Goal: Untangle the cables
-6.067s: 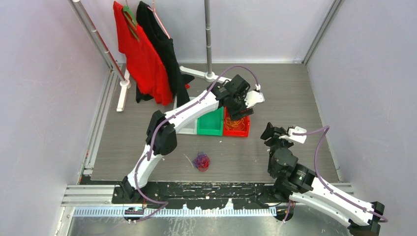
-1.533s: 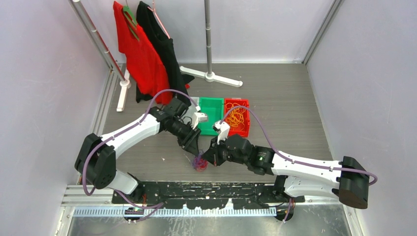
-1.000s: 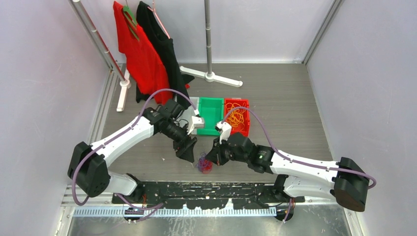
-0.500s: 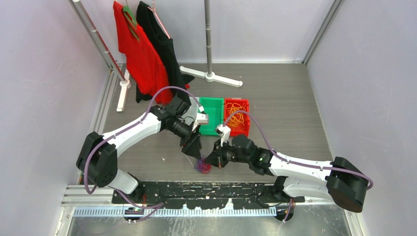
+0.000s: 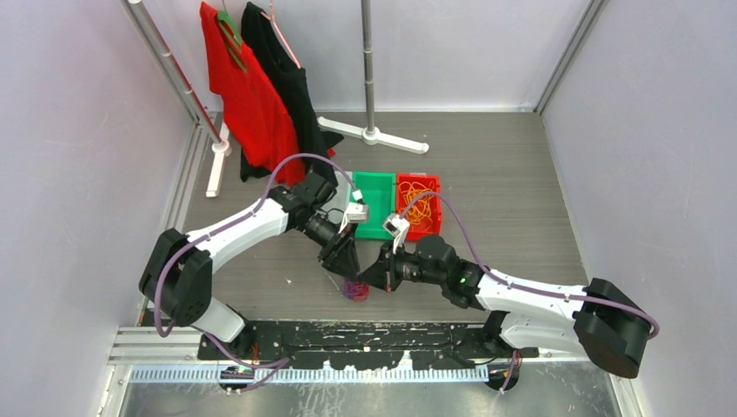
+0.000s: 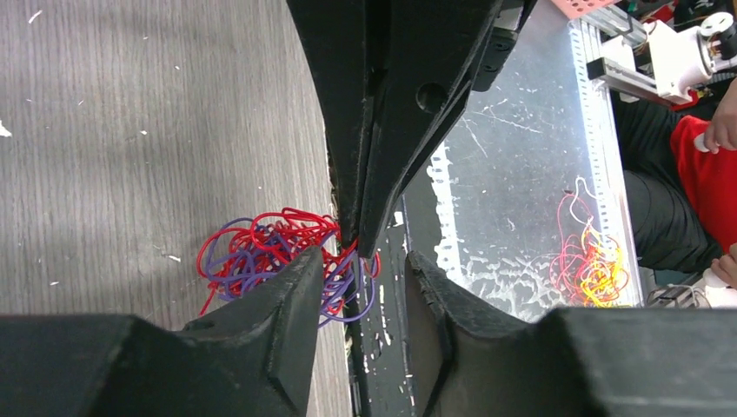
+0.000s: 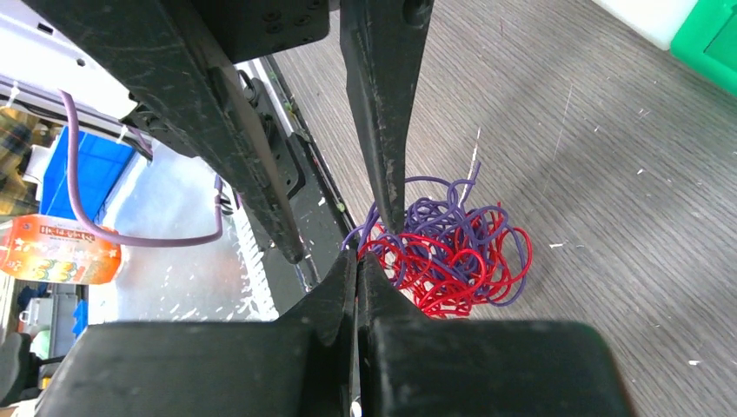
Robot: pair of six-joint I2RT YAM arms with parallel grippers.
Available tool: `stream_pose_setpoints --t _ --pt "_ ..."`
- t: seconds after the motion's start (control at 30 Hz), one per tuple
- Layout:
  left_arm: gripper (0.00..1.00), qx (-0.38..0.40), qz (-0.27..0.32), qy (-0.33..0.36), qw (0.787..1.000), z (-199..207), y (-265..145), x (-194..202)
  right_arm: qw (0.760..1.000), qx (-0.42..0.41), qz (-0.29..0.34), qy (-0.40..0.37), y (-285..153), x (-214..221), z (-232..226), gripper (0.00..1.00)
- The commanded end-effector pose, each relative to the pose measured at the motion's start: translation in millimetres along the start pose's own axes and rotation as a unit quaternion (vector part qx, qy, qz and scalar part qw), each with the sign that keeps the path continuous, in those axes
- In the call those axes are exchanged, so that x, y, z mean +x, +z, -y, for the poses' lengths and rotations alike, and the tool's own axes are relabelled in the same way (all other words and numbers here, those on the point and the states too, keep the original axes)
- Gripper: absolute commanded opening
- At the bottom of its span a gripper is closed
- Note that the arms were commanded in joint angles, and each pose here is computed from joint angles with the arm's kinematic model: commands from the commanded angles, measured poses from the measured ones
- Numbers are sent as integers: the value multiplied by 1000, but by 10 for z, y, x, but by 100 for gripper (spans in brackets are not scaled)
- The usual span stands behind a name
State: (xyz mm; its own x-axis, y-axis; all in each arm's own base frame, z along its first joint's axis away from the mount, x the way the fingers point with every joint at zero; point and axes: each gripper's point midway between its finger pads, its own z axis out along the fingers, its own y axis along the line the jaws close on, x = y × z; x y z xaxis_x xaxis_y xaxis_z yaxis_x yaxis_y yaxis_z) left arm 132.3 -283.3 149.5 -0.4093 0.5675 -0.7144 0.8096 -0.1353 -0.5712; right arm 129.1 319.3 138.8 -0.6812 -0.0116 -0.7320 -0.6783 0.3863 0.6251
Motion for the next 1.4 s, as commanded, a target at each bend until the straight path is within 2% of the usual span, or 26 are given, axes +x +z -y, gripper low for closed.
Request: stream_pose_setpoints --t 0.0,0.1,0.37,0.4,0.43,0.47,0.6,0.77,0.97,1.13,1.23,1.37 --pt "37 -15 -4 12 1000 -81 74 -15 999 -38 35 -14 11 -240 -194 1" --pt "32 -41 -19 10 999 -172 89 45 999 -35 35 -14 5 -253 -193 1" --pt "5 -91 -43 21 995 -233 -20 86 999 5 42 -15 -81 -230 -46 2" --pt "2 -100 -47 23 994 -242 -45 86 999 20 44 -16 -92 -235 7 4" --pt "0 -111 -51 22 992 -262 -67 86 998 40 48 -18 -107 -244 78 12" --pt "0 -123 -53 16 991 -283 -88 81 997 63 51 -20 -123 -257 155 25" --pt "0 -161 -46 -14 986 -332 -148 26 987 132 83 -23 -169 -382 387 51" --pt "0 -191 -31 -53 980 -325 -202 -8 983 146 103 -41 -138 -418 373 58" --pt "0 -216 -29 -74 973 -349 -279 44 988 119 69 -66 -88 -153 235 68" --pt "0 -223 -29 -76 971 -291 -333 21 984 145 59 -87 2 -62 294 68" --pt "0 -225 -29 -78 971 -244 -359 17 975 184 77 -96 78 -133 406 67" --pt "0 -216 -29 -83 972 -144 -371 30 961 221 136 -97 146 -386 473 67"
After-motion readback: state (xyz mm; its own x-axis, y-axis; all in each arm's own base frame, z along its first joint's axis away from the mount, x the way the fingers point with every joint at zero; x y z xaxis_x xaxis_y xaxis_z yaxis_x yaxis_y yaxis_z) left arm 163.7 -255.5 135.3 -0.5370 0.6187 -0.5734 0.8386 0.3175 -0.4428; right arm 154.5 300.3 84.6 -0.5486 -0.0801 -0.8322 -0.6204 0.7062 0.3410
